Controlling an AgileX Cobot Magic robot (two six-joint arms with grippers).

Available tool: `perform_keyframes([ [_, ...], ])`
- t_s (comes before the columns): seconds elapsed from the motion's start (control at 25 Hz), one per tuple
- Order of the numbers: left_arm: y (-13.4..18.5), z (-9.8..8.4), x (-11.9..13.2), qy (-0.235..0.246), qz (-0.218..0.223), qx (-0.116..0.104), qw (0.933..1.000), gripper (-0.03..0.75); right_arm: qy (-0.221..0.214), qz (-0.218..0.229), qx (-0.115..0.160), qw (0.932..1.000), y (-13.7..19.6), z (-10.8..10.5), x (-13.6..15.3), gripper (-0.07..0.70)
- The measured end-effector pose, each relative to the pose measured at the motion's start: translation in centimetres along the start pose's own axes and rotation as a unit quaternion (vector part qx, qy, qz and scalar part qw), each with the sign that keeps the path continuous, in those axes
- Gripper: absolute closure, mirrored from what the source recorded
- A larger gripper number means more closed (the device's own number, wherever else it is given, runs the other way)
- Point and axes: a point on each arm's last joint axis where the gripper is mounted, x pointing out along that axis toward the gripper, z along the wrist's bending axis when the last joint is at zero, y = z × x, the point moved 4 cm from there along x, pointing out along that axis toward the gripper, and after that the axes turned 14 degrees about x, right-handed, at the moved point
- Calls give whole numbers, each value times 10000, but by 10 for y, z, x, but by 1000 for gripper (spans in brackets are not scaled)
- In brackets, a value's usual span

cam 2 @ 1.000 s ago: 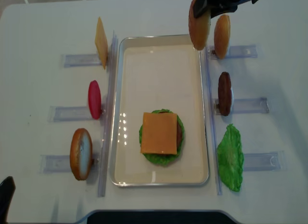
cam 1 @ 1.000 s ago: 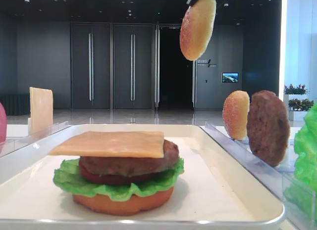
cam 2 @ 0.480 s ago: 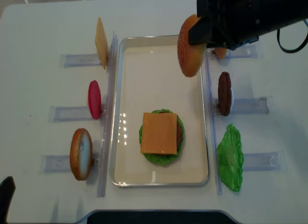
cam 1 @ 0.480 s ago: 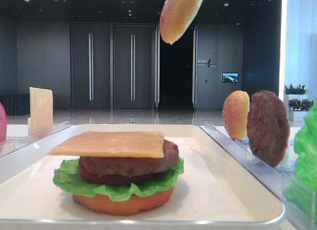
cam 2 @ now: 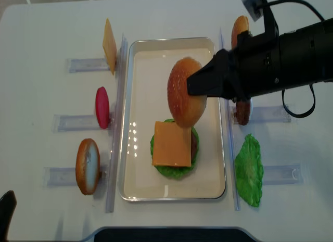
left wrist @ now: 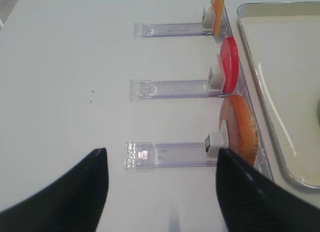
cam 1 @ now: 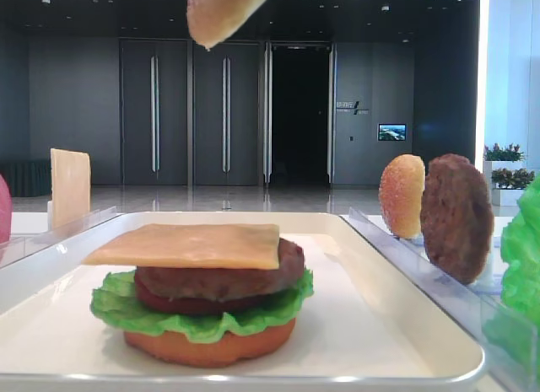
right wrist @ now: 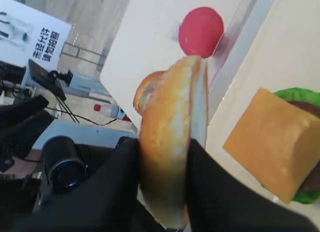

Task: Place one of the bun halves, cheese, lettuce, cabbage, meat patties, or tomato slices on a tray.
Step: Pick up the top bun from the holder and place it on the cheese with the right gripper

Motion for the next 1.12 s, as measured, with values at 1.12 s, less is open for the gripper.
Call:
perform_keyframes([
  [1.12, 0, 0, 0, 0, 0, 0, 10000, 199, 404, 82, 849, 9955, -7, -43, 42, 402],
])
